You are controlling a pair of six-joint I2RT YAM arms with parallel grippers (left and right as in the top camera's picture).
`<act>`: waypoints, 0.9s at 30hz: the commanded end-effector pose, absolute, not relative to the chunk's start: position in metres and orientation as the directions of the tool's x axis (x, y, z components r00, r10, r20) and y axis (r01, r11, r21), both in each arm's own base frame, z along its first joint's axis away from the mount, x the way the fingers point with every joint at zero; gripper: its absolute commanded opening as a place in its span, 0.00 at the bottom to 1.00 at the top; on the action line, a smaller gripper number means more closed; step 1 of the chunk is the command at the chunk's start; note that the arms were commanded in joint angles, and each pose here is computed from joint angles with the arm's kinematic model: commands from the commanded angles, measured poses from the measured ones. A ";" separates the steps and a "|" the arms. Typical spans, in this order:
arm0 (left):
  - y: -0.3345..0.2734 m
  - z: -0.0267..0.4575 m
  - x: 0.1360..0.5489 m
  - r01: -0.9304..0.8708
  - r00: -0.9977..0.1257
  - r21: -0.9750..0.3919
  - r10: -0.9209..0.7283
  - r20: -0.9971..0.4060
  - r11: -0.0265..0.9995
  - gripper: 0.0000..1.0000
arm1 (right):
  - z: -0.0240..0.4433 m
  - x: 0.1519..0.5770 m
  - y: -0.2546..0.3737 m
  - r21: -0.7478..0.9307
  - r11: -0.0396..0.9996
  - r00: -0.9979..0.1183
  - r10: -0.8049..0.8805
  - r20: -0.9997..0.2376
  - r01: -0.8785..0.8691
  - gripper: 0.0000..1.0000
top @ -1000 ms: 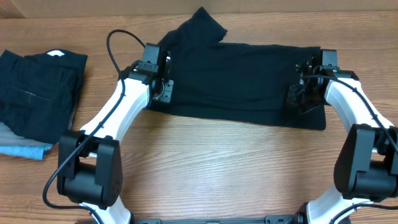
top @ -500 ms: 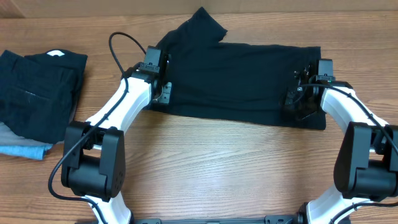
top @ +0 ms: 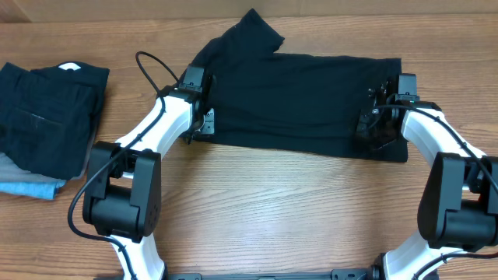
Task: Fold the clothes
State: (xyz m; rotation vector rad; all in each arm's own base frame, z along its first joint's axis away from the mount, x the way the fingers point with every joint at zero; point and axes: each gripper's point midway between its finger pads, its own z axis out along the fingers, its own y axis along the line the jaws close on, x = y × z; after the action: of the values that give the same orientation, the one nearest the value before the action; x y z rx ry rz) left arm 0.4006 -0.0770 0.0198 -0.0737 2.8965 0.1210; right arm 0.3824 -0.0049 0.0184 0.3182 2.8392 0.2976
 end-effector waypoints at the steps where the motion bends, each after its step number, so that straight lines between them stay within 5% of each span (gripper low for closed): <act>1: -0.079 0.023 0.407 -0.071 -0.967 0.056 -0.055 -0.251 0.996 0.21 | 0.015 0.381 -0.004 0.226 0.955 -0.942 0.243 -0.233 0.190 0.08; 5: -0.082 0.062 0.429 -0.078 -0.954 0.042 -0.062 -0.293 0.996 0.07 | 0.015 0.381 -0.004 0.226 0.955 -0.942 0.243 -0.233 0.190 0.07; 17: -0.061 0.093 0.483 -0.147 -0.871 -0.025 -0.141 -0.471 0.989 0.10 | 0.015 0.382 -0.004 0.226 0.955 -0.941 0.242 -0.237 0.189 0.05; 22: -0.077 0.075 0.503 -0.110 -0.860 -0.100 -0.145 -0.489 0.989 0.13 | 0.026 0.389 0.003 0.271 0.947 -0.940 0.241 -0.240 0.173 0.34; 27: -0.069 0.063 0.519 -0.126 -0.839 -0.109 -0.165 -0.518 0.986 0.19 | 0.035 0.393 0.004 0.279 0.946 -0.941 0.237 -0.240 0.167 0.36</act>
State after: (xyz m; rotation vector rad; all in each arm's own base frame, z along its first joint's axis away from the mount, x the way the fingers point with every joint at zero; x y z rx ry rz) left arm 0.5090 -0.0754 0.0588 -0.1809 2.6039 -0.0810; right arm 0.3838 0.0015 0.0283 0.3187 2.8517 0.3547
